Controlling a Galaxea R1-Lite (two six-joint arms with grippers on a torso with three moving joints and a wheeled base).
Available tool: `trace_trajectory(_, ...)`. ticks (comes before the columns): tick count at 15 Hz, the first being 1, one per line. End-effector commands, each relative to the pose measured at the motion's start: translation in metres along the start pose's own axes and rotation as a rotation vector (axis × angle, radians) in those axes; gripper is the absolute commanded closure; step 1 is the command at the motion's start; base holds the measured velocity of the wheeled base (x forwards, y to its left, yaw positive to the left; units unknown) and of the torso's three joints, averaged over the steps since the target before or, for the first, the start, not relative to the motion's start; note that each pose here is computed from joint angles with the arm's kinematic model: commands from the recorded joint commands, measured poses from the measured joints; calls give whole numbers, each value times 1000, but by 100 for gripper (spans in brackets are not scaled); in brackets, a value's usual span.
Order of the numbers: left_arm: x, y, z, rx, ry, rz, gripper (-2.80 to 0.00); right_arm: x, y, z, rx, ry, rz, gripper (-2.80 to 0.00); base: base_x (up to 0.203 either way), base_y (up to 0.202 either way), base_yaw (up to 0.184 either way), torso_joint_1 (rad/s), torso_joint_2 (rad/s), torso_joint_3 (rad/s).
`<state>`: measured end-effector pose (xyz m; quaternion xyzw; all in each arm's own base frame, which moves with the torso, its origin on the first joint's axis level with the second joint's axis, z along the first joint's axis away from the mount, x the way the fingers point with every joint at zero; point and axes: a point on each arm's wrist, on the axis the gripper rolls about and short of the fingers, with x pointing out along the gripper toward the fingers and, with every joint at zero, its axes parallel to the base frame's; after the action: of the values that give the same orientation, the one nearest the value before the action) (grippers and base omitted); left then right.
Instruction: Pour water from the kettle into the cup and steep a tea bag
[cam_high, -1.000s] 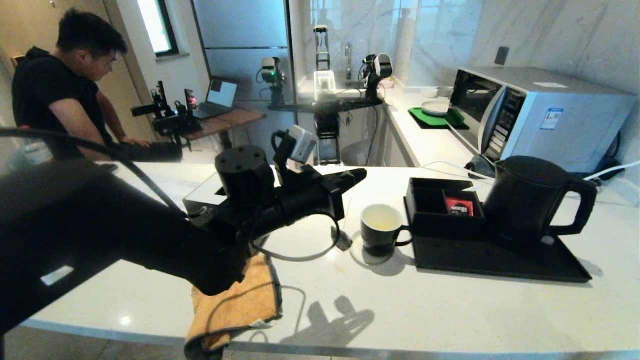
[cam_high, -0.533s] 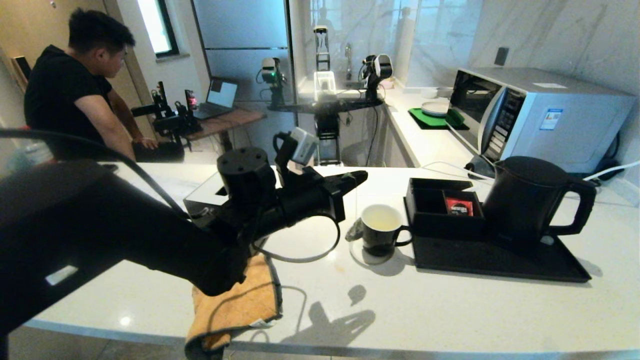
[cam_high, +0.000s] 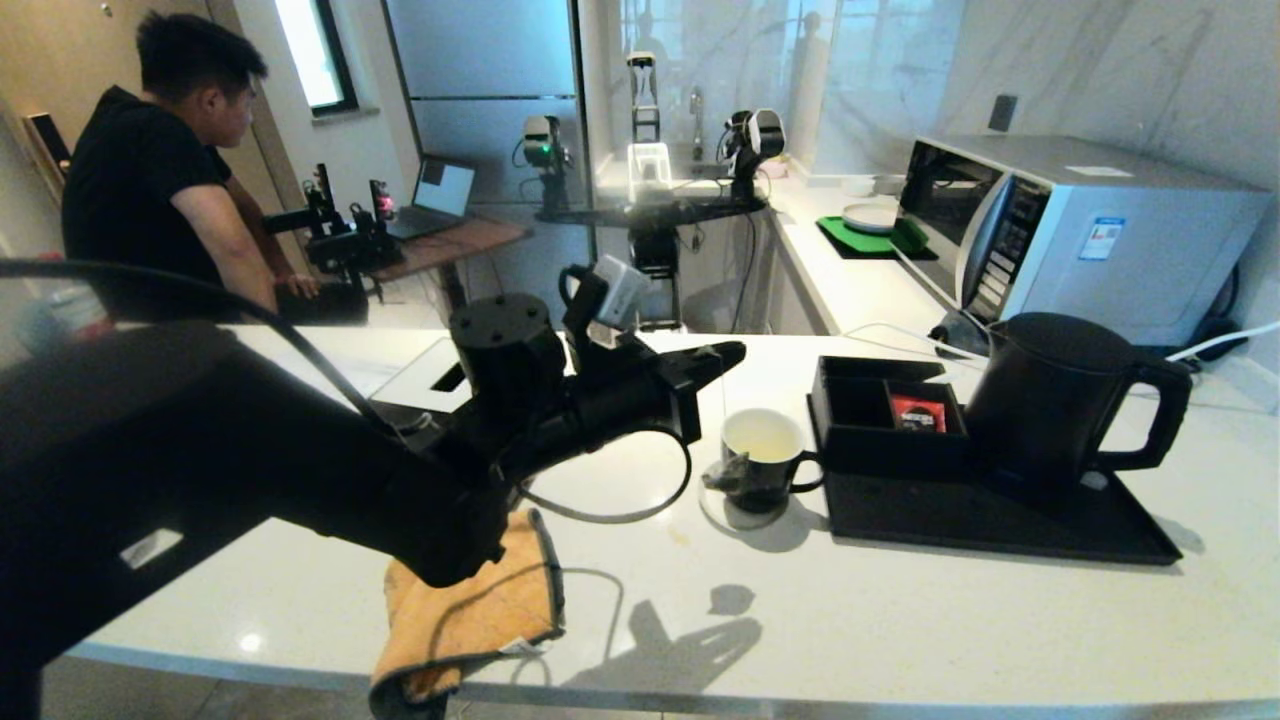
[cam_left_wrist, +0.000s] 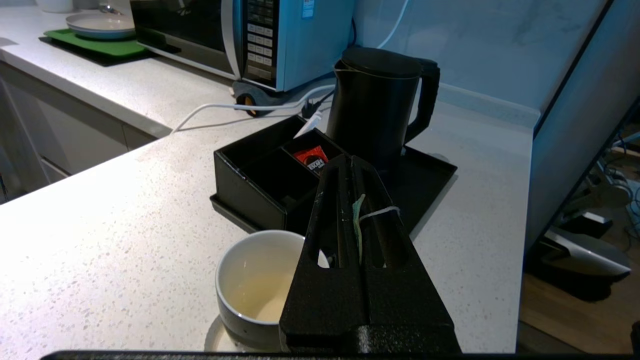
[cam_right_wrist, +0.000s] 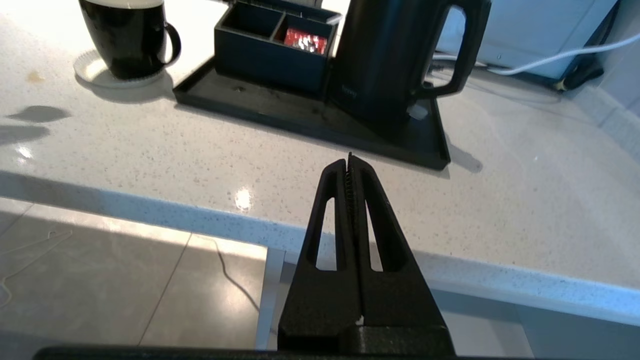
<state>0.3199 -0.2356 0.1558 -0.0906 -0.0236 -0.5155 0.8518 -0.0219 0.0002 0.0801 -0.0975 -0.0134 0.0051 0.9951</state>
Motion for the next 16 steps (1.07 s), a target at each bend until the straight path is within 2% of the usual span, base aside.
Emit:
trace_trajectory(1, 6, 3, -3, -3, 3, -3, 0, -1, 0, 0, -6, -14, -2, 0, 0, 0, 0, 0, 0, 0)
trace_trajectory(5, 20, 12, -3, -5, 8, 1, 0, -1, 0, 0, -4, -14, -2, 0, 0, 0, 0, 0, 0, 0)
trace_trajectory(12, 58, 28, 14, 10, -21, -7, 0, -1, 0, 0, -4, -14, -2, 0, 0, 0, 0, 0, 0, 0)
trace_trajectory(16, 81, 38, 7, 1, -5, -10, 0, -1, 0, 0, -4, -13, -1, 0, 0, 0, 0, 0, 0, 0)
